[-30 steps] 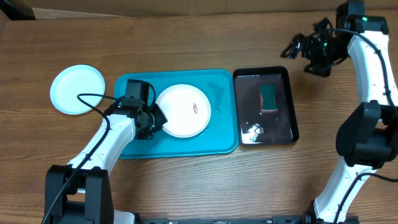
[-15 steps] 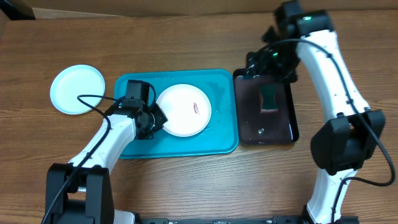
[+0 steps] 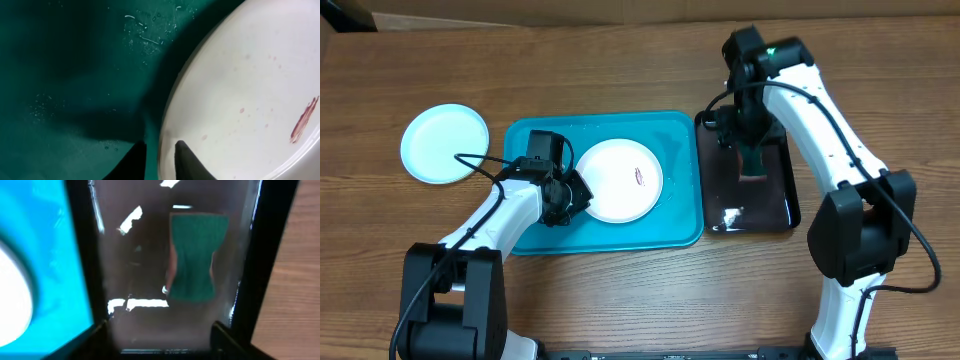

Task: Clean dirty plates on tray and stack at the side

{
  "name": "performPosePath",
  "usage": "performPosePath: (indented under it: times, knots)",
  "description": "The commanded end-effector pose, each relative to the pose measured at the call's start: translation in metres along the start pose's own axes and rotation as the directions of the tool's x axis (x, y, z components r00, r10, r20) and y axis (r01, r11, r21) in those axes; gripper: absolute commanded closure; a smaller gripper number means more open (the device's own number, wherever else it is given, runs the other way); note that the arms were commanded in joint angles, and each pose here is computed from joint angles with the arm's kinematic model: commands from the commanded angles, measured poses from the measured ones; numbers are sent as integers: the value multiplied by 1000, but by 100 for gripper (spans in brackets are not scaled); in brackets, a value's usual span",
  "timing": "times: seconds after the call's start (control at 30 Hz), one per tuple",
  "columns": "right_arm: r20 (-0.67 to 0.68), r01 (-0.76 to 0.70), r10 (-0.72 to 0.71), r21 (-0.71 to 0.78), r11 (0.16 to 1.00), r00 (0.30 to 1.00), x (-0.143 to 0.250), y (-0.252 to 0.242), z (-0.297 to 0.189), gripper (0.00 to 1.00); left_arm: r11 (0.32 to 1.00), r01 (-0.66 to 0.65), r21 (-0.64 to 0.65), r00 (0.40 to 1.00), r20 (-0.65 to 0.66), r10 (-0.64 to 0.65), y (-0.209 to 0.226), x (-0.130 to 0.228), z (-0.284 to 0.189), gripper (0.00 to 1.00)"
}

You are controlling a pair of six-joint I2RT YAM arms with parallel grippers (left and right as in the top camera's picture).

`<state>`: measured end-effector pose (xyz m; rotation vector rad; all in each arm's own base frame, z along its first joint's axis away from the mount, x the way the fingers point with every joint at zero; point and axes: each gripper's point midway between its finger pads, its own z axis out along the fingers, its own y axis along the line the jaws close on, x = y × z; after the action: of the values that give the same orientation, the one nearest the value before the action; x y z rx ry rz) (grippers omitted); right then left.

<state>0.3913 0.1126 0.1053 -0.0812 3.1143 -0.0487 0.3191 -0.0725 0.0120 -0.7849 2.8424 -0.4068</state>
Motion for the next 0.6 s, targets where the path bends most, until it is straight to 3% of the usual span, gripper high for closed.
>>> performPosePath:
  times: [0.0, 0.1, 0.57]
  knots:
    - [9, -35, 34, 38, 999, 999, 2, -17, 14, 39, 998, -60, 5, 998, -25, 60, -1, 7, 4, 75]
    - [11, -45, 44, 38, 998, 999, 3, -21, 34, 39, 998, -62, 1, 998, -32, 62, 0, 9, 4, 70]
    - [102, -63, 58, 49, 997, 993, -17, -25, 58, 39, 998, -59, -9, 997, -43, 59, 3, 11, 4, 69]
